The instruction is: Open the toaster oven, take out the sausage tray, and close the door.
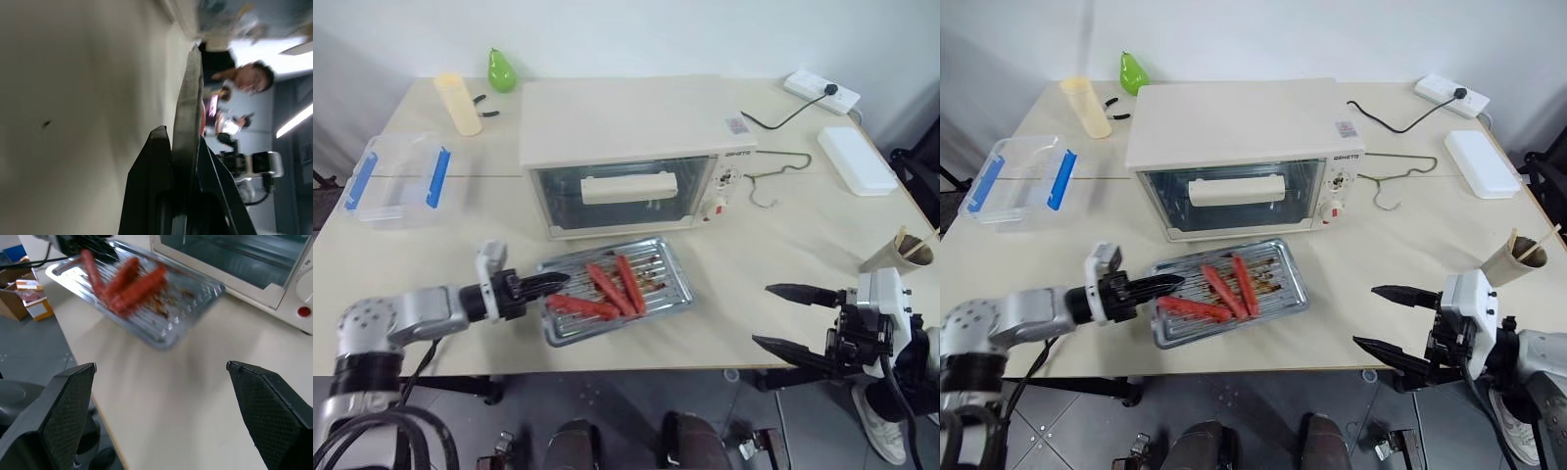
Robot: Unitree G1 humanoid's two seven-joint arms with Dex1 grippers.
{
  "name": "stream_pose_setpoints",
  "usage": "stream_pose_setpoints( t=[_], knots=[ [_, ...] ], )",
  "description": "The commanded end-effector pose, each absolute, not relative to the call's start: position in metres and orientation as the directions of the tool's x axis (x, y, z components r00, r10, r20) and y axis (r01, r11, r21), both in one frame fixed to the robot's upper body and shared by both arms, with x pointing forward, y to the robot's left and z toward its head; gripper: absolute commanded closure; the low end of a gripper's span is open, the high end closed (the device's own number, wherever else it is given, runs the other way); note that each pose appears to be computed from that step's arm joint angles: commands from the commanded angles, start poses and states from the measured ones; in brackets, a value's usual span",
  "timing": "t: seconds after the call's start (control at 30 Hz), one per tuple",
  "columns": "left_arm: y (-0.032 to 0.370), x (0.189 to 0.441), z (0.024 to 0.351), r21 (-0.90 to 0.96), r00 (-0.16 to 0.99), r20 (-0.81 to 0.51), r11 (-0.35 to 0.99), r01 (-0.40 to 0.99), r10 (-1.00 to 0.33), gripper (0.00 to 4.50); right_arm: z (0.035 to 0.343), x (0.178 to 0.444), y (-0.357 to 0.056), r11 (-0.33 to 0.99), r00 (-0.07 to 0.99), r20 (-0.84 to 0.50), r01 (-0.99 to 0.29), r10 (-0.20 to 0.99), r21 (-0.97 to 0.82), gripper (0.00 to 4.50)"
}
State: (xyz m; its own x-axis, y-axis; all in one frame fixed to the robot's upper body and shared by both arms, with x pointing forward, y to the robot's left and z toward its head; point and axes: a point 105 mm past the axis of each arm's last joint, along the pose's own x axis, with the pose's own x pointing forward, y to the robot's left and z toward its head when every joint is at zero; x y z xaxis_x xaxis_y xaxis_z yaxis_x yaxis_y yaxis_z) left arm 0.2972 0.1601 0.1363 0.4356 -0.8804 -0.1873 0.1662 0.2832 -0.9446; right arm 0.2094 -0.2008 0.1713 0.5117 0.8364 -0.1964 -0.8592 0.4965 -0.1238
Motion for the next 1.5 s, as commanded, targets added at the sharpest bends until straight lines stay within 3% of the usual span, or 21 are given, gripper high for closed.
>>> stream_pose_setpoints(
  t=[0.03, 0.17, 0.33, 0.83, 0.93, 1.0, 1.17, 1.27, 1.4, 1.5],
  knots=[
    [0.147, 0.301, 0.142, -0.936, 0.366, -0.225, 0.305, 0.177, -0.903, 4.50, 0.183, 0.203, -0.198, 0.507, 0.531, -0.174, -0.846, 0.829, -0.164, 0.04],
    [0.133, 0.300, 0.143, -0.923, 0.288, -0.271, 0.333, 0.195, -0.919, 4.50, 0.182, 0.197, -0.197, 0.517, 0.539, -0.180, -0.841, 0.823, -0.158, 0.04],
    [0.123, 0.305, 0.132, -0.896, 0.275, -0.348, 0.405, 0.183, -0.896, 4.50, 0.180, 0.195, -0.196, 0.524, 0.545, -0.186, -0.838, 0.817, -0.154, 0.04],
    [0.138, 0.302, 0.136, -0.820, 0.389, -0.361, 0.487, 0.299, -0.847, 0.03, 0.176, 0.198, -0.194, 0.509, 0.531, -0.198, -0.847, 0.824, -0.155, 0.00],
    [0.159, 0.292, 0.138, -0.691, 0.421, -0.451, 0.606, 0.393, -0.787, 0.03, 0.175, 0.200, -0.196, 0.493, 0.517, -0.209, -0.856, 0.830, -0.159, 0.00],
    [0.185, 0.294, 0.146, -0.542, 0.538, -0.437, 0.689, 0.482, -0.721, 0.03, 0.174, 0.202, -0.197, 0.478, 0.504, -0.217, -0.863, 0.836, -0.164, 0.00],
    [0.217, 0.282, 0.164, -0.382, 0.632, -0.291, 0.693, 0.612, -0.718, 0.03, 0.174, 0.210, -0.198, 0.455, 0.489, -0.207, -0.869, 0.847, -0.193, 0.00],
    [0.242, 0.259, 0.173, -0.145, 0.678, -0.203, 0.707, 0.693, -0.706, 0.03, 0.175, 0.223, -0.198, 0.426, 0.479, -0.210, -0.869, 0.852, -0.250, 0.00],
    [0.257, 0.235, 0.167, 0.200, 0.671, -0.229, 0.641, 0.741, -0.705, 0.03, 0.181, 0.237, -0.195, 0.392, 0.459, -0.168, -0.862, 0.872, -0.321, 0.00],
    [0.272, 0.226, 0.162, 0.347, 0.674, -0.245, 0.586, 0.732, -0.697, 0.03, 0.187, 0.227, -0.180, 0.284, 0.340, -0.129, -0.902, 0.932, -0.325, 0.00]
  ],
)
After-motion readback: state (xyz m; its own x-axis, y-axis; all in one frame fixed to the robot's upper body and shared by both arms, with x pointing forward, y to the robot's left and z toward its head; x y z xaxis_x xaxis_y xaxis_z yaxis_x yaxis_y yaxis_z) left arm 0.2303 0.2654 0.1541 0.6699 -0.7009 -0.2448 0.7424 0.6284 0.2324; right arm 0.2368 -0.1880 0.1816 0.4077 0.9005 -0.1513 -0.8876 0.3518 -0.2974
